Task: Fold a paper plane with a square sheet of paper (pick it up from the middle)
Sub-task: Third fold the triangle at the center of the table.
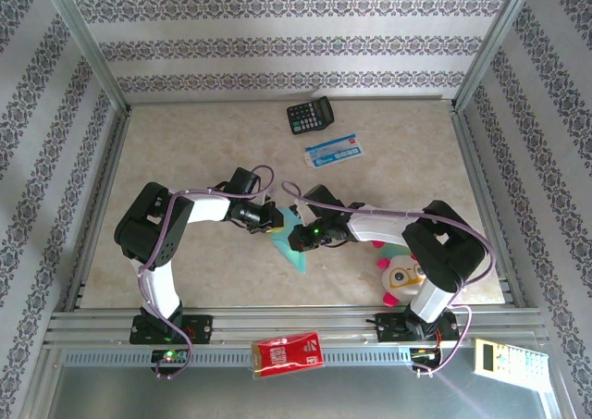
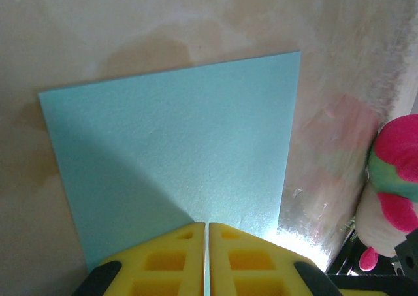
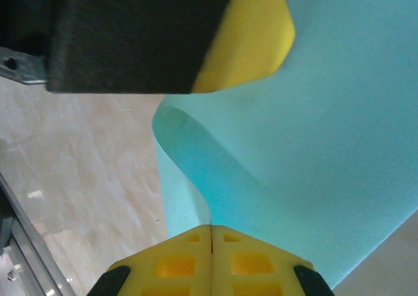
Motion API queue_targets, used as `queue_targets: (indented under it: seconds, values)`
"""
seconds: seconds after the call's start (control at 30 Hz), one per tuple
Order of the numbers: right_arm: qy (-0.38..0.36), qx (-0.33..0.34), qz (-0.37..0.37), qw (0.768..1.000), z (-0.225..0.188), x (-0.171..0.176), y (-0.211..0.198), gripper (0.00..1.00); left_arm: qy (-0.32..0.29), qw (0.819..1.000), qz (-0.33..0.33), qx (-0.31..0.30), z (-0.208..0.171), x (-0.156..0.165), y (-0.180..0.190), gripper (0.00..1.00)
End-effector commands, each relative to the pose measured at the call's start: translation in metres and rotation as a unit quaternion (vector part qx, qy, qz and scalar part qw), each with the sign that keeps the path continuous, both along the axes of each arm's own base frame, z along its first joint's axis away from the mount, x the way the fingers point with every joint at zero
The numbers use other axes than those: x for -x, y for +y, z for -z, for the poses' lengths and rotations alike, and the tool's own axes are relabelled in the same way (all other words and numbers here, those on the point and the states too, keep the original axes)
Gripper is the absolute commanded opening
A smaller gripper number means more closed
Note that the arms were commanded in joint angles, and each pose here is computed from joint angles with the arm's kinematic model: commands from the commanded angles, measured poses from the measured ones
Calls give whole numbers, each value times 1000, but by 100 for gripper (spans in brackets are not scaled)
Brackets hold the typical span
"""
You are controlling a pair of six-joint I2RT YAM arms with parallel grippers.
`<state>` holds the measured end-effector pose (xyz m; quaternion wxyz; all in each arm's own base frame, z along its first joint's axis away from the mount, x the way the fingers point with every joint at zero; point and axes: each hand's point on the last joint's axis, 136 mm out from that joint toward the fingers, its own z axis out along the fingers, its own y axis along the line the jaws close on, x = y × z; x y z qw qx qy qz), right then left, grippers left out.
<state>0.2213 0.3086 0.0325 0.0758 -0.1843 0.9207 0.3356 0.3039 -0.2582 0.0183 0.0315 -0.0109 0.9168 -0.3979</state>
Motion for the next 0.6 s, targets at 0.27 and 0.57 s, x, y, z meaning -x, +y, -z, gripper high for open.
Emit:
queue_targets:
  seconds: [0.27,0.57]
  values:
    - [-4,8,-5,1000,5,-13,-5,5,17,999,8,-41,20,9,8,12]
    - [-3,11,-11,1000,8,-17,-1,6,18,999,9,-42,21,10,8,13]
